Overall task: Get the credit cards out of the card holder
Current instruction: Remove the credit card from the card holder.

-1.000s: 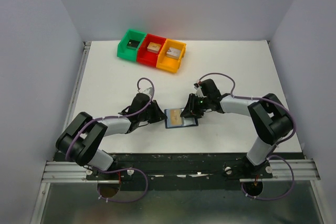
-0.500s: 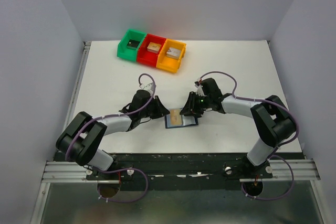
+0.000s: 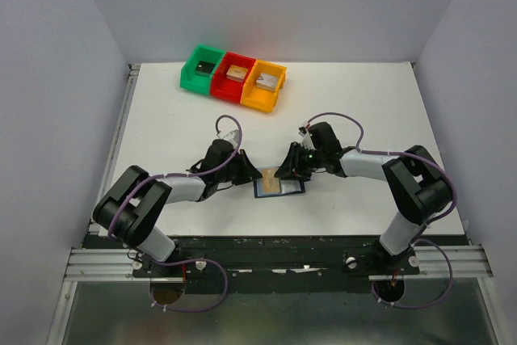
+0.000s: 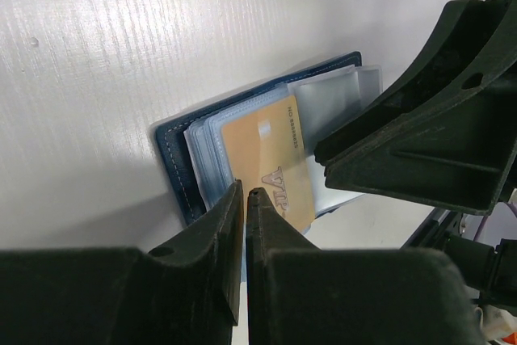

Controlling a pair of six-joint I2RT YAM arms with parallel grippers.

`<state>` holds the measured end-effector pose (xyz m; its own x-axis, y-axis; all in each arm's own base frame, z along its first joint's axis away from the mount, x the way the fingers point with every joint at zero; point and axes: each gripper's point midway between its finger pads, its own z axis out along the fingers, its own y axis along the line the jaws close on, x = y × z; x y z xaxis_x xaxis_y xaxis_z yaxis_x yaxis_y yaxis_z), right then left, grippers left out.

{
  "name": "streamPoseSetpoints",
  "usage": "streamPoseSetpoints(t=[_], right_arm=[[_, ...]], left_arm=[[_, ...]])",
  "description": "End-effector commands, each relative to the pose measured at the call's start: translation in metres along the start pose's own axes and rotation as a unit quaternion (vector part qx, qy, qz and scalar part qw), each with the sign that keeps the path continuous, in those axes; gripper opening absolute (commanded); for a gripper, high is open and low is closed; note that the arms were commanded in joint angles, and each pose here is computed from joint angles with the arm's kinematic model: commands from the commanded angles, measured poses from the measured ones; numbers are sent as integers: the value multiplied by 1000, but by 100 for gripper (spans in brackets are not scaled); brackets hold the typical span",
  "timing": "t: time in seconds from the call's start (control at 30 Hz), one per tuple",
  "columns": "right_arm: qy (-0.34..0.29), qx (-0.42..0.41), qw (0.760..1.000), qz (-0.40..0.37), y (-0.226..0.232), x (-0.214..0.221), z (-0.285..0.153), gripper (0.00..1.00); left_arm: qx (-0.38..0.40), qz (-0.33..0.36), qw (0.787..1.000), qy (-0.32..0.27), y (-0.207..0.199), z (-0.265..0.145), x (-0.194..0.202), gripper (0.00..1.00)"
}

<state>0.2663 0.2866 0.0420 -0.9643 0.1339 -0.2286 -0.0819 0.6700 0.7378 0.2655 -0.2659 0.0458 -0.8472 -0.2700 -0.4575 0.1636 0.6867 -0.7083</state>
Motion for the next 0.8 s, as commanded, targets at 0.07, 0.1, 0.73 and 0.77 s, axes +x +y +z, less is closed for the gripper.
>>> streamPoseSetpoints(t=[0.07,0.1,0.73,0.77], right_arm=[[9,-7,1000,9,-5,4,5,42],[10,-7,1000,10,-6,4,5,42],[18,-38,999,16,-1,10,8,41],[19,-43,999,14,1,11,8,41]], left_arm=[[1,-2,1000,4,2,1,5,18],[0,-2,1000,5,2,1,6,18],[-30,-10,999,14,17,1,13,13],[-31,-9,999,14,17,1,13,13]])
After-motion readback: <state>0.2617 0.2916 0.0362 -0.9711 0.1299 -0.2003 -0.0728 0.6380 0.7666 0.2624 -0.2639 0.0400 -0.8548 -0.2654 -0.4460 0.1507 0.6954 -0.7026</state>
